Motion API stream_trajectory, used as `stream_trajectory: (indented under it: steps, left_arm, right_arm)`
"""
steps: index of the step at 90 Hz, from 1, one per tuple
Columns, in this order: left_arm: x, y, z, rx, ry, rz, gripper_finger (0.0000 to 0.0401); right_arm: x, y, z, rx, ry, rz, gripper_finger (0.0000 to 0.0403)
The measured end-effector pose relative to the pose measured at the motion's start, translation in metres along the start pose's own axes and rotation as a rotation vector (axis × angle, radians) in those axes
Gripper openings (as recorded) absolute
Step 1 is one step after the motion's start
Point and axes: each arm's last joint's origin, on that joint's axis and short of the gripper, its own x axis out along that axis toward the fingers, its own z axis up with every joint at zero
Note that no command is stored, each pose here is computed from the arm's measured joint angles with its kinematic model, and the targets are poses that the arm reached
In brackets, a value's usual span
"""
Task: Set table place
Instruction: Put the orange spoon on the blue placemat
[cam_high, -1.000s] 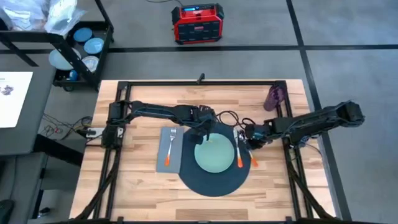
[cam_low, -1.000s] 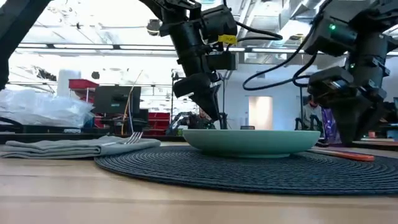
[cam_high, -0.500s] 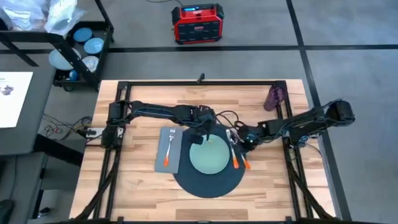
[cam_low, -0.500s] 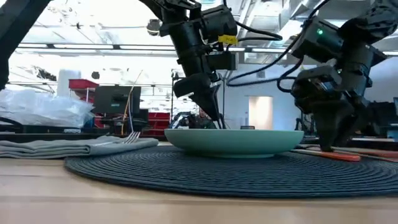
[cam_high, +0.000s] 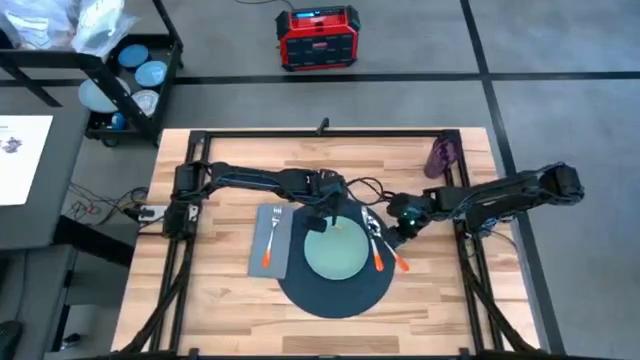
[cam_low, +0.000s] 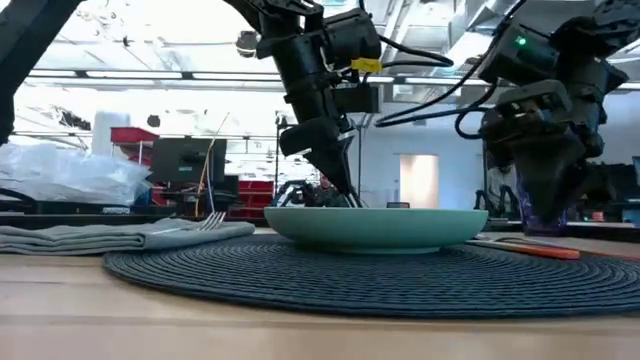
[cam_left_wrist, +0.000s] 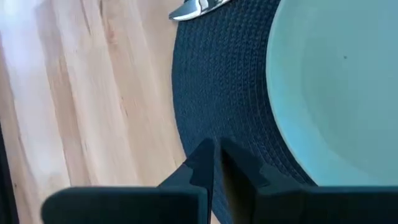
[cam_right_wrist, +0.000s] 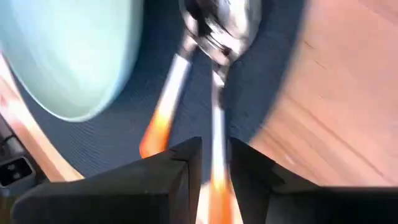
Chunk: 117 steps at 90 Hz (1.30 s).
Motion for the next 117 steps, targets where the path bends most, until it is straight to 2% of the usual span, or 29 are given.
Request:
stream_trajectory:
  steps: [7,14,19,24,32,60,87,117]
  left_arm:
    - [0.000,-0.001,-0.001,-0.005,0.014,-0.007,0.0011]
    - [0.000,-0.001,-0.002,-0.015,0.018,-0.009,0.0011]
    - [0.000,-0.001,-0.002,-0.017,0.021,-0.010,0.0011]
    - [0.000,-0.001,-0.002,-0.020,0.022,-0.011,0.0011]
    - [0.000,-0.002,-0.002,-0.019,0.022,-0.011,0.0011]
    - [-0.001,-0.004,-0.001,-0.014,0.014,-0.023,0.0011]
    - [-0.001,-0.004,-0.001,-0.017,0.010,-0.033,0.0011]
    - [-0.001,-0.004,0.000,-0.018,0.010,-0.030,0.0011]
  right_arm:
    - [-0.002,-0.001,-0.009,0.024,0.037,-0.037,0.0066]
    - [-0.003,-0.007,-0.020,0.067,0.089,-0.144,0.0061]
    - [-0.002,-0.011,-0.029,0.093,0.114,-0.222,0.0050]
    - [0.000,-0.010,-0.037,0.093,0.133,-0.253,0.0029]
    - [0.004,-0.004,-0.046,0.072,0.148,-0.236,0.0006]
    - [0.024,0.005,-0.056,0.072,0.172,-0.236,0.0000]
    - [0.034,0.017,-0.053,0.051,0.192,-0.189,0.0000]
    - [0.035,0.030,-0.048,0.006,0.155,-0.078,0.0000]
